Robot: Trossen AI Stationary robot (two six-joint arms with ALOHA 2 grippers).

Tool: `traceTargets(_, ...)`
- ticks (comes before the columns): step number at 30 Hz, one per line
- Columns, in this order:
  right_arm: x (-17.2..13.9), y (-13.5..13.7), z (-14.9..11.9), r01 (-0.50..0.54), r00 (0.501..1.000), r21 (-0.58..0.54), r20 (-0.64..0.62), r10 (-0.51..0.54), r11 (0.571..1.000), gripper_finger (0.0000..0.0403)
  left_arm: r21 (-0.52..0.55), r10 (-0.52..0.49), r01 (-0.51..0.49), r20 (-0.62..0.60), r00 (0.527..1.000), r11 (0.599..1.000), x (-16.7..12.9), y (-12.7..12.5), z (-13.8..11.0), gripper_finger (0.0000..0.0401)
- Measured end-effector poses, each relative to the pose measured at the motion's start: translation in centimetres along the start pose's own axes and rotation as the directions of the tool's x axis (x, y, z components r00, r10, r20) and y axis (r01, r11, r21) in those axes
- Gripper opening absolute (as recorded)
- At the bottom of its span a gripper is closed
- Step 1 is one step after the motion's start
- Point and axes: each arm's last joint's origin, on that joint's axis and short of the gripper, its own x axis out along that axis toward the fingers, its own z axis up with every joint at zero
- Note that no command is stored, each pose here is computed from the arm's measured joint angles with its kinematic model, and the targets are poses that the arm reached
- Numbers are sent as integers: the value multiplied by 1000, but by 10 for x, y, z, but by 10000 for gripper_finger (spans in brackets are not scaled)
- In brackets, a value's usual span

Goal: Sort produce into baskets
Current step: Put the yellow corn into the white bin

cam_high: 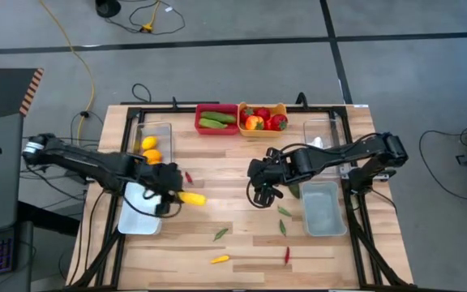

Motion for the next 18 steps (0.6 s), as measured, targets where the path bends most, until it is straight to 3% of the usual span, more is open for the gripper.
traceTargets(8,0,1,2,-7,1000,4,18,7,1000,255,-248,-89,59,-110,990,967,-42,1,-32,131)
traceTargets(18,0,1,2,-7,1000,5,20,7,1000,255,-575,-264,41,-310,913,817,-59,0,-58,131)
